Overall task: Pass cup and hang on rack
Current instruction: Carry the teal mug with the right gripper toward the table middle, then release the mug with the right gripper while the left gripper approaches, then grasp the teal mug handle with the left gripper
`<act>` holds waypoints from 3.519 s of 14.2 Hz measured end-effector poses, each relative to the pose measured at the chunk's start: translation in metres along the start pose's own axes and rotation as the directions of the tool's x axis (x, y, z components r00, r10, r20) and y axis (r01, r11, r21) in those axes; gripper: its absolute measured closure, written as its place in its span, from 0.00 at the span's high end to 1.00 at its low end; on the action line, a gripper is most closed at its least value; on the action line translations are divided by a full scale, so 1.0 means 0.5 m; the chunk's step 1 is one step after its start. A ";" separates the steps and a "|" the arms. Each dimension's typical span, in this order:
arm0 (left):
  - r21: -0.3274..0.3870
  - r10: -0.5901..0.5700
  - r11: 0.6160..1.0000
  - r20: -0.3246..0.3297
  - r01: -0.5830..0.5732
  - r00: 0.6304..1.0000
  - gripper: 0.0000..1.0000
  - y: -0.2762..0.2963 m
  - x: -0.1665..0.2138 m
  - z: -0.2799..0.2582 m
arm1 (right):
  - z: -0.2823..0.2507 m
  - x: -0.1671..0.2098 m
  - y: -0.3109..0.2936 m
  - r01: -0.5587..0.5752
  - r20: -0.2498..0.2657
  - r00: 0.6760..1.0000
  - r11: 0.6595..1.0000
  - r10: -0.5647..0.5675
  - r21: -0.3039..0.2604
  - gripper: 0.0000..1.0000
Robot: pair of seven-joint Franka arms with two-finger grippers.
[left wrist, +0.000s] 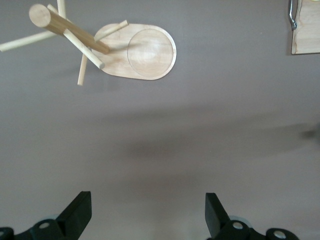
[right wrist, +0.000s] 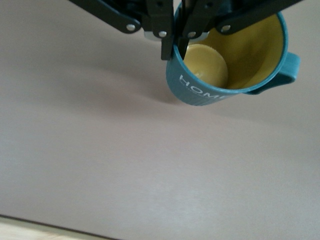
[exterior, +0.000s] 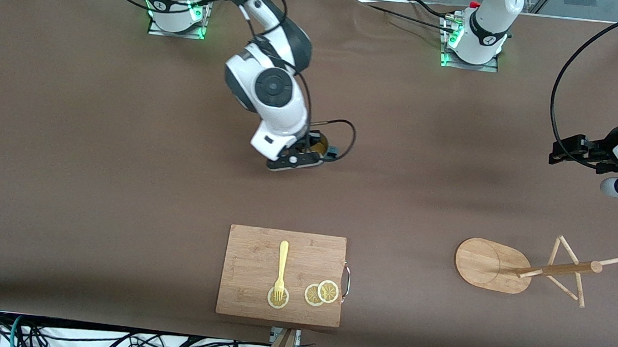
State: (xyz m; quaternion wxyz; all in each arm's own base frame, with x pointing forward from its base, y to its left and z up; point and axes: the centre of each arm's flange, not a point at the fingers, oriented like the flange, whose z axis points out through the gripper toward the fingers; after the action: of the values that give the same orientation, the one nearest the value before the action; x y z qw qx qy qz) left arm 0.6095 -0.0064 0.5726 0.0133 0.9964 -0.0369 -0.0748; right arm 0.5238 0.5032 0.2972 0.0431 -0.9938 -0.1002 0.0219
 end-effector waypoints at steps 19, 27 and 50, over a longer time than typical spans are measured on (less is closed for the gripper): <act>-0.216 0.610 0.779 0.042 -0.589 0.792 1.00 0.196 0.030 0.129 | -0.430 0.075 0.356 -0.215 -0.097 0.975 0.952 0.199 -0.217 1.00; -0.322 0.785 0.335 -0.423 -0.885 0.452 1.00 0.222 0.091 0.411 | -0.616 -0.018 0.878 -0.114 0.067 0.990 0.987 0.122 -0.111 1.00; 0.037 0.422 0.116 -0.907 -0.993 0.016 1.00 0.361 -0.045 0.980 | -0.641 -0.201 1.022 -0.211 0.037 0.976 0.975 0.214 -0.069 1.00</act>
State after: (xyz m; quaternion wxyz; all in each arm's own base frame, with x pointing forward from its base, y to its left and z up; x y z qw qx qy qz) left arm 0.5010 -0.1947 0.0975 0.4109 0.6260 -0.5571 0.3590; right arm 0.5431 -0.0417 0.5739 0.0060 -0.9990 0.0050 0.0450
